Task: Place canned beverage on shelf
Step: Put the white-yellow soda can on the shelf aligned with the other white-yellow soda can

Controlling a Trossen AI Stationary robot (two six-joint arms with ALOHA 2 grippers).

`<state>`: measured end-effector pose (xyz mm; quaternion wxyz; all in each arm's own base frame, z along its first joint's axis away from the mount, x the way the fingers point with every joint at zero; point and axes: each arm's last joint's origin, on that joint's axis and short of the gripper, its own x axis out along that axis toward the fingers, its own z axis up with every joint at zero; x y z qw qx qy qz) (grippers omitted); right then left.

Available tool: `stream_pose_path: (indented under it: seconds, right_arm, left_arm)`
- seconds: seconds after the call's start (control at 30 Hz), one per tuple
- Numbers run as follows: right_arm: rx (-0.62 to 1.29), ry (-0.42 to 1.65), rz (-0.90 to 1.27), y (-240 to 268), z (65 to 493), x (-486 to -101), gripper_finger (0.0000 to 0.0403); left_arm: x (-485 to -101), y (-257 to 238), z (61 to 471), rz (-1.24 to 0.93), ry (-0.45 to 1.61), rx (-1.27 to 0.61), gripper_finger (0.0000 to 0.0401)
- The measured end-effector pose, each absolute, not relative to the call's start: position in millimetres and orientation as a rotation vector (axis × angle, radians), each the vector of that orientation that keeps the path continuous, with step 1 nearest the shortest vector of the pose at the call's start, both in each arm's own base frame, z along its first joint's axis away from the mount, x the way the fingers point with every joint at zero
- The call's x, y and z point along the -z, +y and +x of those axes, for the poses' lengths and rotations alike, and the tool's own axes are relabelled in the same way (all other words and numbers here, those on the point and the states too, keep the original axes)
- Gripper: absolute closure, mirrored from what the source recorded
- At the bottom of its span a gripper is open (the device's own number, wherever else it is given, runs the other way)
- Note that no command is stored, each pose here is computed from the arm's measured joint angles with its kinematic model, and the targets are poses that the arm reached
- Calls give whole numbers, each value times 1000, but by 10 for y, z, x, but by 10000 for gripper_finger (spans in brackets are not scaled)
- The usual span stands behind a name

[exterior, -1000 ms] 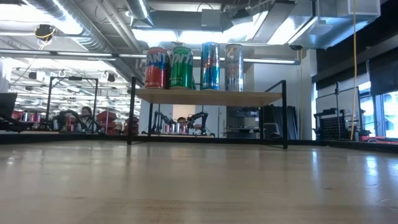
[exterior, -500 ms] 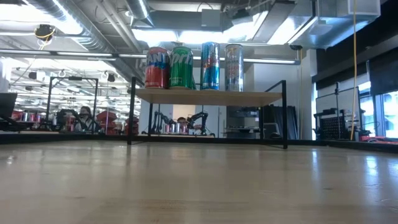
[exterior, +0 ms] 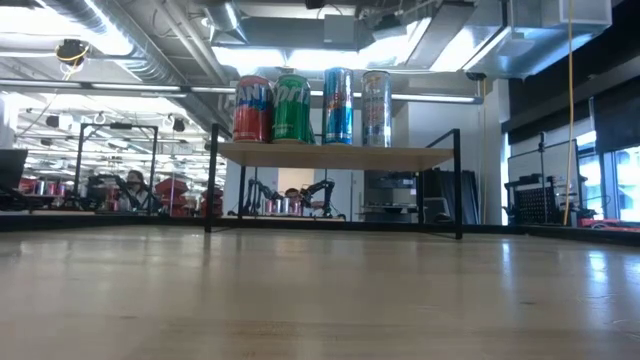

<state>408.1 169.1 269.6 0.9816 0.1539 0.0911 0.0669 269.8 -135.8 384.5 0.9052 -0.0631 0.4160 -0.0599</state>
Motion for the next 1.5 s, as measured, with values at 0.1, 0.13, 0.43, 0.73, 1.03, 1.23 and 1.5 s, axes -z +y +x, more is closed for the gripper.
stream_pose_path:
  seconds: [0.1,0.13,0.43,0.73,1.03,1.23,1.5]
  right_arm:
    - [-117,206,304,1628,4110,-2658,72]
    - [-119,210,304,1619,4118,-2648,73]
    - [-151,233,296,1582,4129,-2636,187]
    - [-154,290,260,1465,4084,-2703,187]
    - [-101,388,116,988,3701,-3221,187]
    - [11,372,15,402,3193,-3653,187]
    - [159,261,-11,-464,2485,-3663,187]
  left_arm:
    - [-3756,-1348,2801,-121,899,151,175]
    - [-3724,-1343,2834,-116,914,159,175]
    - [-3674,-1280,2916,-107,925,149,147]
    - [-3731,-1248,2896,-80,878,119,118]
    - [-4151,-992,2467,-44,700,-44,95]
    - [-4313,-829,2185,-53,637,-173,95]
    - [-4355,-721,2127,-46,569,-361,94]
